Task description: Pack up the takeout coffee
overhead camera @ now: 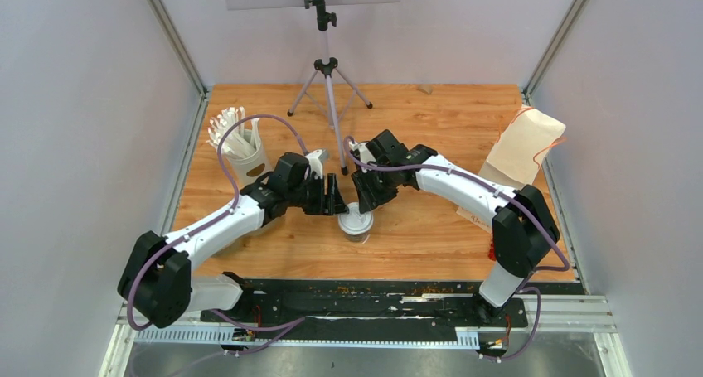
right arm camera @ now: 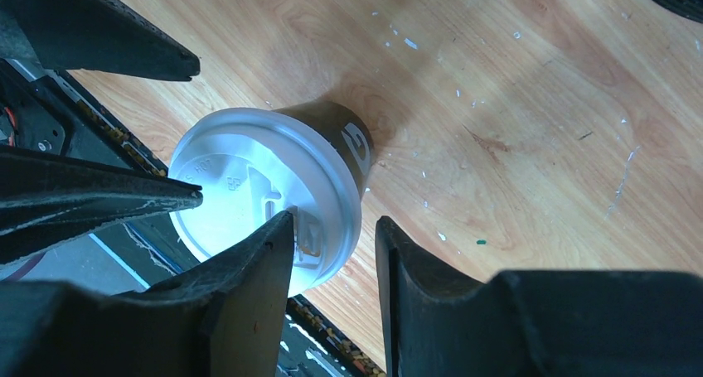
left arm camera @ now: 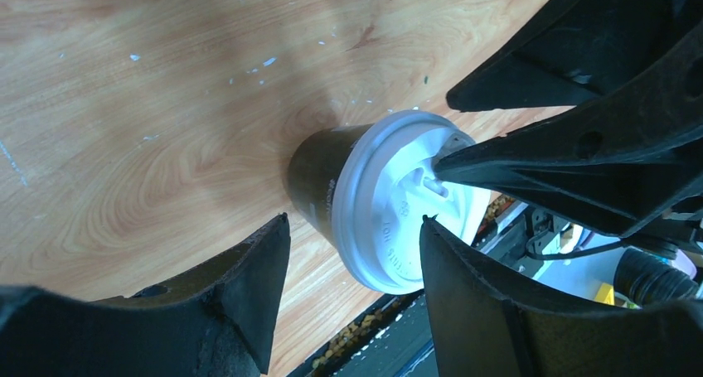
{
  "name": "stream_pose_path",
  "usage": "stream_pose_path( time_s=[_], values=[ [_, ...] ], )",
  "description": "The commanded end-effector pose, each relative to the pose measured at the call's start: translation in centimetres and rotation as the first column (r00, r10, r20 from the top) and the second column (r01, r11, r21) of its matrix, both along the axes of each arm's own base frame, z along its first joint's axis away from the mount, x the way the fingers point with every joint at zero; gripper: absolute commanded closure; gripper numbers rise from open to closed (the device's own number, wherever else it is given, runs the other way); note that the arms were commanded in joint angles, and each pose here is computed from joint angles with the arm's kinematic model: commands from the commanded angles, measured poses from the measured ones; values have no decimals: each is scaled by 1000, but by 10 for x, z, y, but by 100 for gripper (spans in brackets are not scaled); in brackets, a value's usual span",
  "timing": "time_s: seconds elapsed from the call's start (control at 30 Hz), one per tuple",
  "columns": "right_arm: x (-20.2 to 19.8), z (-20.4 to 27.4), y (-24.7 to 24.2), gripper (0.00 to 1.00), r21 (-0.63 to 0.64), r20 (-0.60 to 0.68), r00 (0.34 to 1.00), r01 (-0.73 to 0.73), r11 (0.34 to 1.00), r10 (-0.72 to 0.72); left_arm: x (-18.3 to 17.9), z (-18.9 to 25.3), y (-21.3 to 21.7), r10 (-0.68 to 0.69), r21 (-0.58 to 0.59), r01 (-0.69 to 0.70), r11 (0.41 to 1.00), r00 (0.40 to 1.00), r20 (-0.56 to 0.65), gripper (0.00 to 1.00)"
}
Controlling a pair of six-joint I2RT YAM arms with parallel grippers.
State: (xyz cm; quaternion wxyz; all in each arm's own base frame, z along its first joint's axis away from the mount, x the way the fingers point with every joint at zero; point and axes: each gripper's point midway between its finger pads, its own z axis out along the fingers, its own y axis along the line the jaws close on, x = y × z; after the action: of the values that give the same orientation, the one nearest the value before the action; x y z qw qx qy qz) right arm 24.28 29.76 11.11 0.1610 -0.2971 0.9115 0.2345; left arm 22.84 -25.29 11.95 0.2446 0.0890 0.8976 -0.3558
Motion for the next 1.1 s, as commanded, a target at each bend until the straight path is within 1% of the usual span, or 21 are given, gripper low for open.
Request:
stream_pose_path(
  time_s=[0.0, 0.1, 0.3, 0.5, 0.6, 0.67, 0.8, 0.97, 1.07],
  values=[
    [5, -5, -5, 59, -58, 14, 1000, -8, 998, 9, 2, 14, 4, 26, -5, -26, 1000, 999, 31, 34],
    [4, -8, -7, 59, -65, 15, 1000, -4, 998, 5, -2, 20, 4, 21, -27, -20, 999, 999, 35, 34],
    [4, -7, -6, 59, -53, 17, 1000, 6, 999, -5, -7, 24, 20, 44, -11, -43, 999, 998, 43, 34],
    [2, -9, -10, 59, -70, 12, 1000, 4, 998, -3, -15, 29, 14, 7, -90, -3, 996, 999, 46, 33],
    [2, -10, -13, 59, -86, 18, 1000, 4, 996, -3, -22, 19, 12, -8, -105, 10, 994, 1000, 17, 33],
    [2, -10, -12, 59, -78, 16, 1000, 7, 997, -6, -25, 14, 11, -15, -119, 15, 993, 1000, 4, 33],
    [1, -7, -9, 59, -56, 16, 1000, 10, 998, -9, -30, 13, 3, -27, -188, 25, 982, 1000, -11, 35],
    [2, -6, -8, 59, -51, 14, 1000, 12, 999, -11, -29, 8, 6, -9, -174, 5, 985, 1000, -23, 36],
    [0, -7, -7, 59, -44, 13, 1000, 10, 999, -10, -28, 11, 3, 1, -210, -5, 978, 1000, -23, 36]
  ],
)
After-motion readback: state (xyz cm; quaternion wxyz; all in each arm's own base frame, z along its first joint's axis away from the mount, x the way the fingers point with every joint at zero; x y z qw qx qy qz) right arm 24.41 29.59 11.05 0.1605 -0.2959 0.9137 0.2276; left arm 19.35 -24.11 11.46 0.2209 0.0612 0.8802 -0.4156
